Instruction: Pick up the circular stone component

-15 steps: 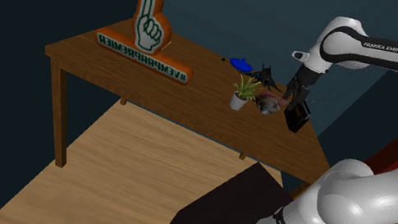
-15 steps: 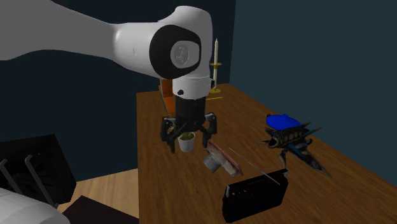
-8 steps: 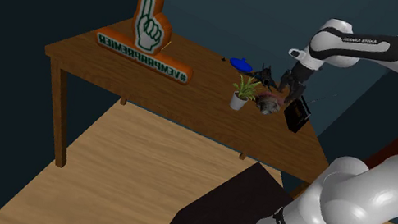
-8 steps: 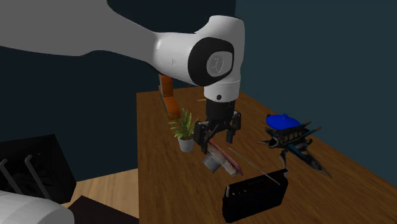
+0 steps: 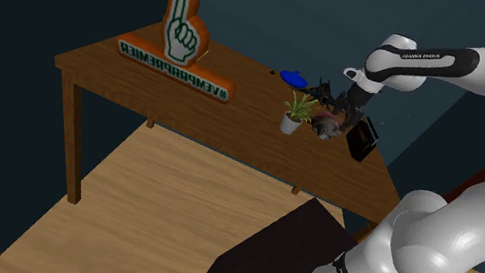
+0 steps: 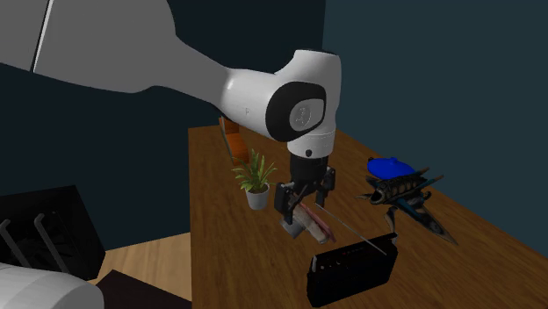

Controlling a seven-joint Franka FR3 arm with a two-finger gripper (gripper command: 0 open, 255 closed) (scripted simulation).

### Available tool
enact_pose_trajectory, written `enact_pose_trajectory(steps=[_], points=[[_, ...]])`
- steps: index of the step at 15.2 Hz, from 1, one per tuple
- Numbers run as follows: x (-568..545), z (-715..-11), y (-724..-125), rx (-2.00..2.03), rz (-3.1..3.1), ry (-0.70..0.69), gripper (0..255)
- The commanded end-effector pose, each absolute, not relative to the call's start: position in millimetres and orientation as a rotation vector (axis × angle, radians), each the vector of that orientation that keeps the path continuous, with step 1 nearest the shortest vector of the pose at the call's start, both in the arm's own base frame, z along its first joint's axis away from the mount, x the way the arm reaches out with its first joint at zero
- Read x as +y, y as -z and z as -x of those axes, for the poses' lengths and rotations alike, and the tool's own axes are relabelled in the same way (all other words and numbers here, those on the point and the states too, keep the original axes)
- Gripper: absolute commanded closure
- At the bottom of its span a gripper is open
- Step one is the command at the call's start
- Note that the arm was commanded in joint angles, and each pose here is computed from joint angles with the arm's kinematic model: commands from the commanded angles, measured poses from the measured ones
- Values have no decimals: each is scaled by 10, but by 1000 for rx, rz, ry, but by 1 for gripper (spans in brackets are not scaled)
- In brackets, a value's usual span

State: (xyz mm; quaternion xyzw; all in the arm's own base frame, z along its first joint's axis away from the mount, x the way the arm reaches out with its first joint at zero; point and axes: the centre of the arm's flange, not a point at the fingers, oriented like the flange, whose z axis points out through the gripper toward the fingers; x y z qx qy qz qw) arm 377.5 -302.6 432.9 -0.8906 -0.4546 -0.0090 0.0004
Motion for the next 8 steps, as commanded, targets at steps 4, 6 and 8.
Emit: enact_pose_trajectory(steps=[4,6,8], points=[[-3029,-3774,-4281,-1428,2798,29,255],[-3027,-3775,-4282,-1428,2798,29,255],[-3026,-3776,-4283,-1428,2798,29,255]])
